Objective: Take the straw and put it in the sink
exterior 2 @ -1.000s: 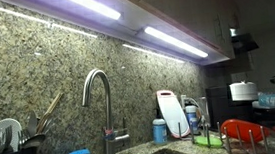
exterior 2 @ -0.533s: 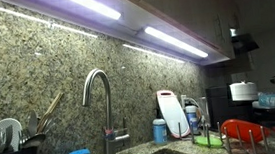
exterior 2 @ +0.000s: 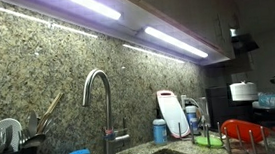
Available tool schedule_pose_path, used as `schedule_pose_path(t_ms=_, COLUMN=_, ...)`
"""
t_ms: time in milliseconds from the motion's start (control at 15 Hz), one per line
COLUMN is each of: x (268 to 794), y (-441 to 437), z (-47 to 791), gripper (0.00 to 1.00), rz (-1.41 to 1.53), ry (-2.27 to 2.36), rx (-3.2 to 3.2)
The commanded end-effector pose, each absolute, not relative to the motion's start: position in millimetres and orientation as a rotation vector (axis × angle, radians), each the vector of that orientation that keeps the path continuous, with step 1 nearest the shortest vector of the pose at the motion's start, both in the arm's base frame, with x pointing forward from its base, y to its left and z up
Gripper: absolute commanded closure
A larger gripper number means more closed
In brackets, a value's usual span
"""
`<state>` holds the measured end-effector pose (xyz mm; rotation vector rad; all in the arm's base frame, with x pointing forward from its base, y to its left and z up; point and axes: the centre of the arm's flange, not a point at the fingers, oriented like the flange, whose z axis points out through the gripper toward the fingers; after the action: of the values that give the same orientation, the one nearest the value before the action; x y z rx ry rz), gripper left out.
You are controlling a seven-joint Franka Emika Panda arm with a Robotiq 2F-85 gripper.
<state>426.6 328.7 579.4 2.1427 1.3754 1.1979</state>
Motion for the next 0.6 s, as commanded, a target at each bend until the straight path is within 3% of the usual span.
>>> schedule_pose_path(t_ms=0, x=459.6, y=375.1, z=594.7, gripper=0.00, rz=1.200, ry=1.478, rx=2.063)
schedule_pose_path(t_ms=533, x=431.4, y=471.5, z=588.6, gripper=0.00, rz=1.111, ry=1.657, rx=1.946)
